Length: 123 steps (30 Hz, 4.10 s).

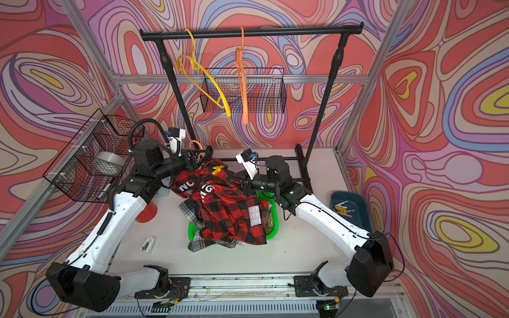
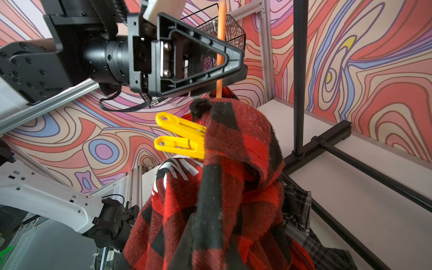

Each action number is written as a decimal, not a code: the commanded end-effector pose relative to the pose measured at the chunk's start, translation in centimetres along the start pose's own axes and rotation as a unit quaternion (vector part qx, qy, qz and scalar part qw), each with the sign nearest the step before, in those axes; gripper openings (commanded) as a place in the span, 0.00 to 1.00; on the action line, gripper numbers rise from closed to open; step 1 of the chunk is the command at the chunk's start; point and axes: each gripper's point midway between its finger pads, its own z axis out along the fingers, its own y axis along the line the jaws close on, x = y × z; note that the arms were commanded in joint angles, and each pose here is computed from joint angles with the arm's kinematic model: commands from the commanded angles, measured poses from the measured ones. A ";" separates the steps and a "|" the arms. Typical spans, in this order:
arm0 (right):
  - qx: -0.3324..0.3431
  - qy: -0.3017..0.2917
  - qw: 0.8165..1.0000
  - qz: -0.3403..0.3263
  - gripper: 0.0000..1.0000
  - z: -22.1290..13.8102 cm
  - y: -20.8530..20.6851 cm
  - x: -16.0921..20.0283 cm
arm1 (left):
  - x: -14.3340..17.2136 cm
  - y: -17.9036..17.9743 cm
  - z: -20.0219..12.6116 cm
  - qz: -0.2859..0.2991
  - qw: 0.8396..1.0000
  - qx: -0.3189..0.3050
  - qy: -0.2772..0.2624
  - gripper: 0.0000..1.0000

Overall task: Remove the clothespins securing long-sleeve shirts to the hanger
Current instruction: Place the long-sleeve shirt at the bin, then remove the clamp from the hanger.

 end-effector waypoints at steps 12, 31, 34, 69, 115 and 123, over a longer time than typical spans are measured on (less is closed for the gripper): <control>0.039 0.014 0.999 -0.021 0.26 0.0 -0.8 -0.8 | -0.8 -3.0 0.5 0.087 0.992 0.091 -0.025 0.00; 0.053 0.001 0.980 -0.190 0.59 -4.2 2.4 -6.7 | -1.0 -1.8 0.0 0.079 0.986 0.147 0.003 0.00; 0.054 0.000 0.977 -0.204 0.60 -4.1 2.4 -7.4 | -1.0 -1.7 0.0 0.079 0.986 0.146 0.008 0.00; 0.027 0.040 0.958 -0.283 0.57 -1.1 0.1 -7.9 | 0.3 -3.1 -1.1 0.040 0.963 0.248 0.096 0.00; 0.032 0.026 0.970 -0.238 0.00 -0.5 -0.3 -11.0 | 0.8 -2.0 -0.5 0.028 0.966 0.233 0.106 0.00; 0.140 -0.004 0.972 -0.190 0.00 -5.3 -0.8 -14.0 | 1.2 -1.4 -0.3 0.027 0.970 0.220 0.104 0.00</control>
